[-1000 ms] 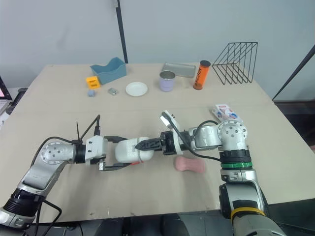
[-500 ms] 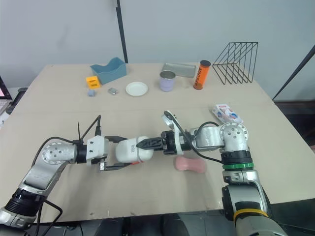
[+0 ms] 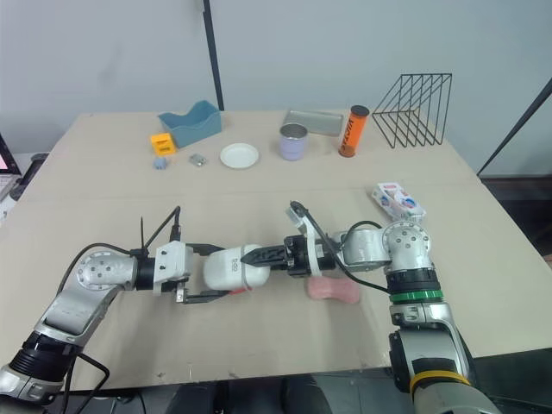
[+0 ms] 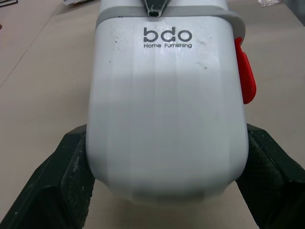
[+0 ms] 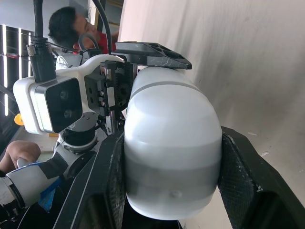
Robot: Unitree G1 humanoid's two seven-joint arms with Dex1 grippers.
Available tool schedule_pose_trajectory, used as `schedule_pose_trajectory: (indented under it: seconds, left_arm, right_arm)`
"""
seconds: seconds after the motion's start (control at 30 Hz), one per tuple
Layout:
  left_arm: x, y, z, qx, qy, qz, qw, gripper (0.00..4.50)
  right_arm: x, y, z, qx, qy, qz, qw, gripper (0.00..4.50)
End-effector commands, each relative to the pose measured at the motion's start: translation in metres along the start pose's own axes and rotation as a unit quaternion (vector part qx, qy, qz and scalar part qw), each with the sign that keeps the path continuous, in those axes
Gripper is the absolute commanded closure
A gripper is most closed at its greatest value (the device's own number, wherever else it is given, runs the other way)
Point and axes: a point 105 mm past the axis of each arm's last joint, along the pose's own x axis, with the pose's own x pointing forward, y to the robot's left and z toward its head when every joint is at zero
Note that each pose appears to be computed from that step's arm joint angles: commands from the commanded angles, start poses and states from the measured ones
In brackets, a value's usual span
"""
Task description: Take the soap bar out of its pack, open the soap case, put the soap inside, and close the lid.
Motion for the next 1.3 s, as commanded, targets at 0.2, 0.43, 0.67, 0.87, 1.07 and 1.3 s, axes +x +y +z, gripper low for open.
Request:
schedule_pose_trajectory:
  seconds: [0.2, 0.43, 0.67, 0.87, 1.07, 1.3]
  left_arm:
    - [-0.008, 0.007, 0.015, 0.029, -0.018, 0.015, 0.999, 1.02]
    - [-0.012, 0.004, 0.011, 0.024, -0.01, 0.014, 1.0, 1.02]
    - [-0.016, 0.001, 0.006, 0.019, -0.002, 0.009, 1.0, 1.02]
    - [-0.019, -0.002, 0.001, 0.015, 0.007, 0.007, 1.0, 1.02]
    - [-0.024, -0.008, -0.003, 0.006, 0.016, -0.014, 1.0, 1.02]
    - [-0.026, -0.011, 0.003, -0.015, 0.012, -0.045, 0.999, 1.02]
  right_arm:
    - [-0.009, -0.001, 0.0, -0.011, 0.003, -0.02, 1.0, 2.42]
    - [-0.024, 0.002, 0.004, -0.012, -0.008, -0.02, 1.0, 2.42]
    - [-0.034, -0.001, 0.005, -0.003, -0.021, -0.031, 0.999, 2.42]
    - [-0.044, 0.003, 0.017, -0.007, -0.051, -0.041, 0.998, 2.42]
    - [-0.057, 0.014, 0.026, -0.06, -0.083, -0.08, 0.992, 2.42]
    - [-0.104, 0.021, 0.037, -0.135, -0.127, -0.205, 0.961, 2.42]
